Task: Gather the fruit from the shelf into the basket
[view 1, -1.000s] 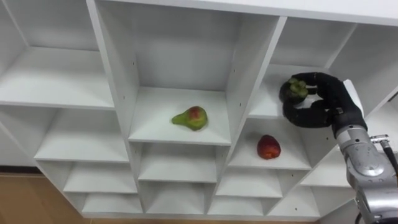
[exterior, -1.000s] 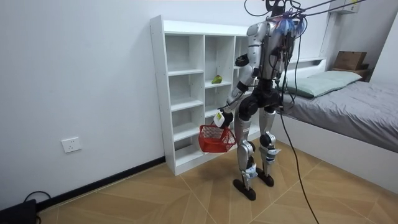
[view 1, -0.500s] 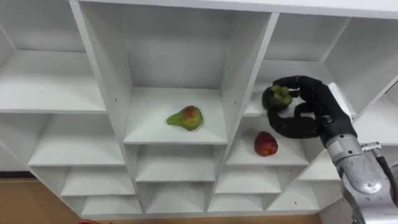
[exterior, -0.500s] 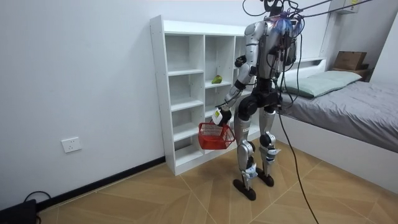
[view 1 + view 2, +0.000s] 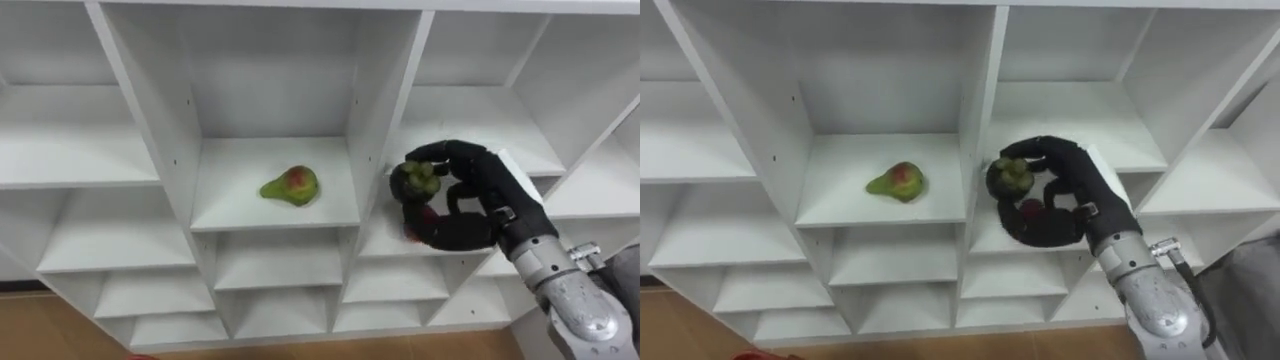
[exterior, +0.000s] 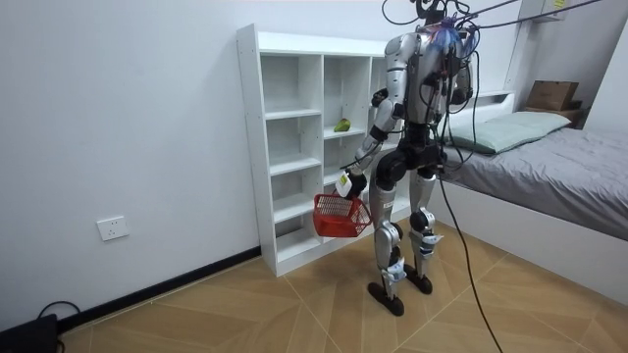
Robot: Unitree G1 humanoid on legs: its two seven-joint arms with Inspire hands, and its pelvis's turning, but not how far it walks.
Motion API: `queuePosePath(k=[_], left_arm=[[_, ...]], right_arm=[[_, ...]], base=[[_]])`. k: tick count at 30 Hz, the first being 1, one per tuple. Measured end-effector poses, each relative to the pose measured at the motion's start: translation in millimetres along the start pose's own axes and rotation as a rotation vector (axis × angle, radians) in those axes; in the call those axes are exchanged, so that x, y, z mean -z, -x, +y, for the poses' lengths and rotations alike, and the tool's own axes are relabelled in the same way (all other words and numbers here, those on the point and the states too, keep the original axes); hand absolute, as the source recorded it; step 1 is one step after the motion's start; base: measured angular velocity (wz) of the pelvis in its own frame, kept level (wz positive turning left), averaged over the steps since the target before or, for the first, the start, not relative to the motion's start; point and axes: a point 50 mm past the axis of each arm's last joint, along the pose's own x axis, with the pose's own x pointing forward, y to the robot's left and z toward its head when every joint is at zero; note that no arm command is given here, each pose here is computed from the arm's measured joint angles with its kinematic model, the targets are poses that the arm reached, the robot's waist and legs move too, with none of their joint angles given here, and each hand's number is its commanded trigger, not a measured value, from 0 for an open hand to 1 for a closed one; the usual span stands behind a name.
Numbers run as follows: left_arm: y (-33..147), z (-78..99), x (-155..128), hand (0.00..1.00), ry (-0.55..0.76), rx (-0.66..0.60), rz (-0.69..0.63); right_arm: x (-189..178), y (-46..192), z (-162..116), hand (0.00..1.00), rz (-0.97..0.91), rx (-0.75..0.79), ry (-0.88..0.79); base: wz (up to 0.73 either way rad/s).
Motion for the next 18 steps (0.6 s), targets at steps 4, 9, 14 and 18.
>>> queuePosePath(k=[4,9,14,18], left_arm=[[-3.5,0.3,-10.9,1.00,0.037,0.003,-0.026],[-5.6,-4.3,-17.0,1.00,0.062,0.038,-0.037],[-7.4,-13.7,-25.4,1.00,0.028,0.074,-0.059],[-11.0,-19.7,-43.4,1.00,0.018,0.096,-0.105]], right_arm=[[10.3,5.3,24.2,1.00,0.071,-0.144,0.006],[10.4,5.3,28.7,1.00,0.077,-0.193,0.003],[11.3,6.0,41.0,1.00,0.084,-0.260,0.011],[10.9,6.3,51.4,1.00,0.081,-0.296,-0.003]], base=[[0.00],[0.02],[0.13],[0.07]])
